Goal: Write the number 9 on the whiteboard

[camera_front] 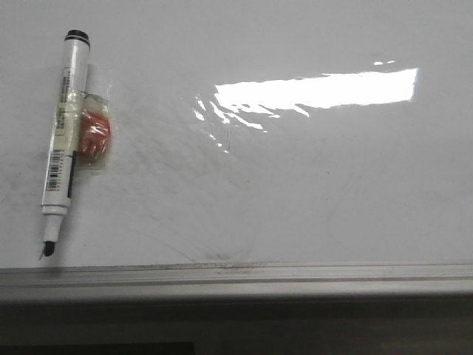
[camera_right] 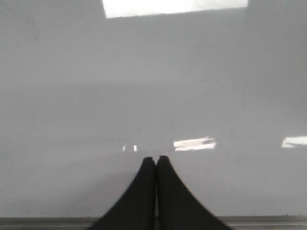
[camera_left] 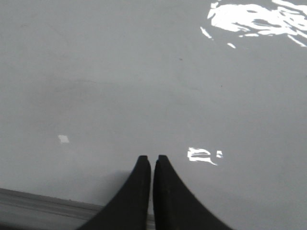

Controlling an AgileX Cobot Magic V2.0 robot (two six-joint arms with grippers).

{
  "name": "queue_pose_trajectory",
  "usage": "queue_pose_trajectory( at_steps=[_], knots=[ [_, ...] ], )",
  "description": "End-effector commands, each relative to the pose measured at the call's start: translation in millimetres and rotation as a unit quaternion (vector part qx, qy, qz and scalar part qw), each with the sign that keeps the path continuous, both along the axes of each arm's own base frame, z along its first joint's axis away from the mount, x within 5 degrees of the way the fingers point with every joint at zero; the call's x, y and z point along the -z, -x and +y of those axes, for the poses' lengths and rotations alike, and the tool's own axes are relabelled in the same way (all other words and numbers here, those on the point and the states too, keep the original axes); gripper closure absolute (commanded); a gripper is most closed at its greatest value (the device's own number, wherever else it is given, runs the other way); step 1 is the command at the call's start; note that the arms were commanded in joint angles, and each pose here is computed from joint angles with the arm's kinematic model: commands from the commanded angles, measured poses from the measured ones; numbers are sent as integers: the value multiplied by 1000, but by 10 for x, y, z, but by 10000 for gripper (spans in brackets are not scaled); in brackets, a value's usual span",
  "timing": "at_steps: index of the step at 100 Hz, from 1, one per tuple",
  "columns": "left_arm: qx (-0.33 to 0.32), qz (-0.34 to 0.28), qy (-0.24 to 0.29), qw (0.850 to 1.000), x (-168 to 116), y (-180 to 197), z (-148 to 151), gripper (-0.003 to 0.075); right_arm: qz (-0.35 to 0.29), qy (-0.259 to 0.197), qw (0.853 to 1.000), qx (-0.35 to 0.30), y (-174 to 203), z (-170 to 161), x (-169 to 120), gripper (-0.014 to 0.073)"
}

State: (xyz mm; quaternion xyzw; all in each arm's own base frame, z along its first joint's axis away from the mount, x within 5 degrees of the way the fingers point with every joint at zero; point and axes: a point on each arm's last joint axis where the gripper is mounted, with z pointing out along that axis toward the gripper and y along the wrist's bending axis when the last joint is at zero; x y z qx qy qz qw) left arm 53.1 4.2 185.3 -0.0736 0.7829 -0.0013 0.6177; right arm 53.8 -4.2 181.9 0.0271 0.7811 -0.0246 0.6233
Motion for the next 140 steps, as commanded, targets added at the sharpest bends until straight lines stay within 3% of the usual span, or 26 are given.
queue_pose_trajectory(
  at_steps=[1, 60, 78, 104, 123, 140],
  knots=[
    [-2, -17, 3, 1000, 80, -2, 2, 741, -42, 8, 999, 1, 0, -3, -43, 658],
    [-2, -18, 2, 1000, 78, -3, 2, 741, -42, 8, 999, 1, 0, -3, -43, 658],
    [-5, -77, -4, 997, -29, -18, 10, 741, -44, 8, 999, 1, -1, -3, -47, 658],
    [-8, -132, -10, 991, -131, -20, 16, 741, -137, 15, 990, 0, -8, 0, -217, 658],
    [-8, -132, -10, 991, -131, -20, 16, 741, -242, 23, 970, -2, 22, 7, -410, 658],
    [-8, -132, -10, 991, -131, -20, 16, 741, -256, 24, 966, -2, 29, 8, -435, 658]
  ],
)
